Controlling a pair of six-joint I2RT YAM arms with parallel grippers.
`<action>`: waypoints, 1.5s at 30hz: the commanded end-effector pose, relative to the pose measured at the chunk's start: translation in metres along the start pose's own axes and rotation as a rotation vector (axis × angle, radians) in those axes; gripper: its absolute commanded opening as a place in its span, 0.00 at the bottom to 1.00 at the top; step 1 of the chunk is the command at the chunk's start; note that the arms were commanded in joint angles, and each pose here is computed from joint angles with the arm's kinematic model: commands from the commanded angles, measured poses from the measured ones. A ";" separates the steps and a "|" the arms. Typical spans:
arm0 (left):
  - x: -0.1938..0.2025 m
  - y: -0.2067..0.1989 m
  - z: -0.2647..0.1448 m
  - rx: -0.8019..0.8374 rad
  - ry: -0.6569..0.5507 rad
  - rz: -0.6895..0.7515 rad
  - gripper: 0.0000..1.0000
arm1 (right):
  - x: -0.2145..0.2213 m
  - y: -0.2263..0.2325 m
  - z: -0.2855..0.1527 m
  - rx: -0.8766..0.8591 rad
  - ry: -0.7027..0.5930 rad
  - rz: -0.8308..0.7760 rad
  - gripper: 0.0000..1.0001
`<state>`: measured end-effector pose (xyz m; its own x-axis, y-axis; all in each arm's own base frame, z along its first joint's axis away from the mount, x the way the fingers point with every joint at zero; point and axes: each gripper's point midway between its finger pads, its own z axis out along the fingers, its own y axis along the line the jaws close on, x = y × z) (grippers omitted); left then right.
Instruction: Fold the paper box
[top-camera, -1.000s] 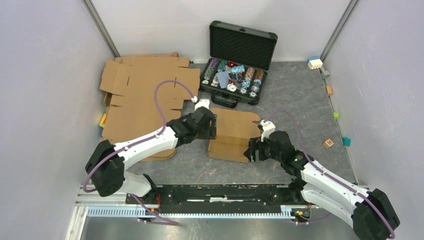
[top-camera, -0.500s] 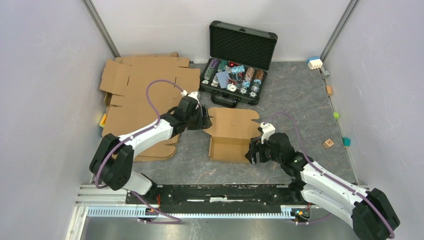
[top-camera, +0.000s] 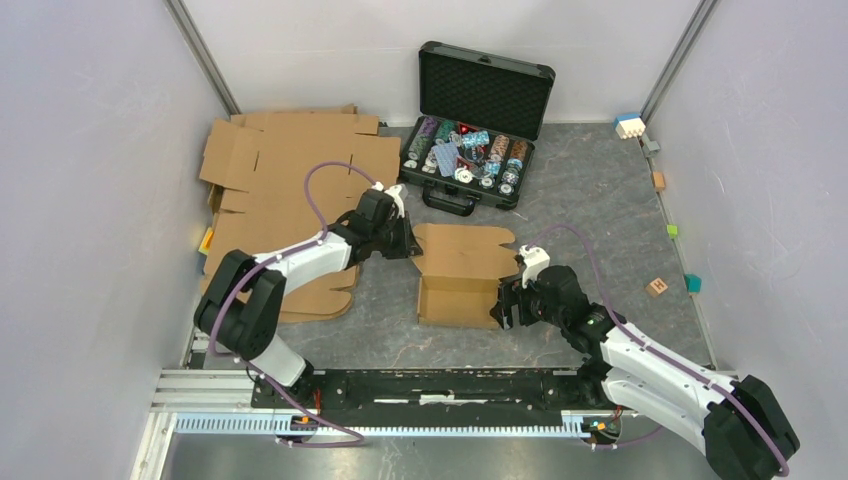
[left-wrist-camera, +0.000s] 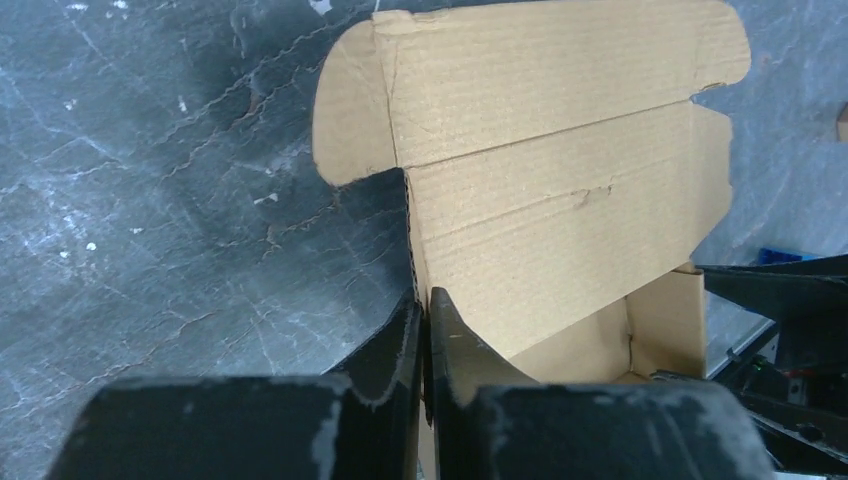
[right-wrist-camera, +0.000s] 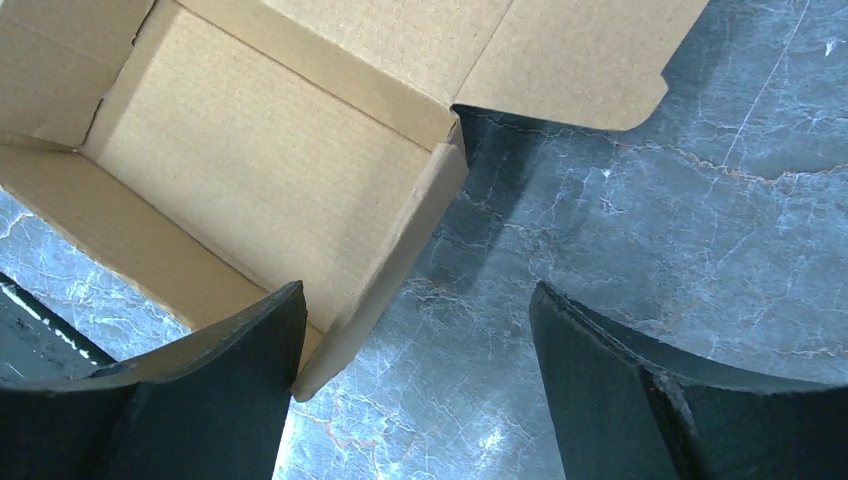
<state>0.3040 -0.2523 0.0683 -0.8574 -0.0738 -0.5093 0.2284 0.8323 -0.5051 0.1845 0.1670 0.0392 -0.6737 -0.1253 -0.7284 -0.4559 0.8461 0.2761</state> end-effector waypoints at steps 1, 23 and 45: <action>-0.022 -0.023 -0.015 0.101 -0.087 0.073 0.08 | -0.017 0.000 0.000 0.006 -0.053 -0.039 0.91; -0.024 -0.042 -0.063 0.229 -0.360 0.293 0.02 | -0.105 0.013 -0.026 0.002 -0.264 -0.108 0.98; -0.021 -0.045 -0.080 0.277 -0.473 0.326 0.02 | -0.130 -0.003 -0.001 -0.188 -0.312 0.060 0.98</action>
<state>0.2742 -0.2402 0.1425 -0.5037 -0.1244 -0.8549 0.5609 0.7055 -0.4332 0.2666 0.1661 0.1205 -0.5317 0.0550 -0.8452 -0.4693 0.8116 0.3481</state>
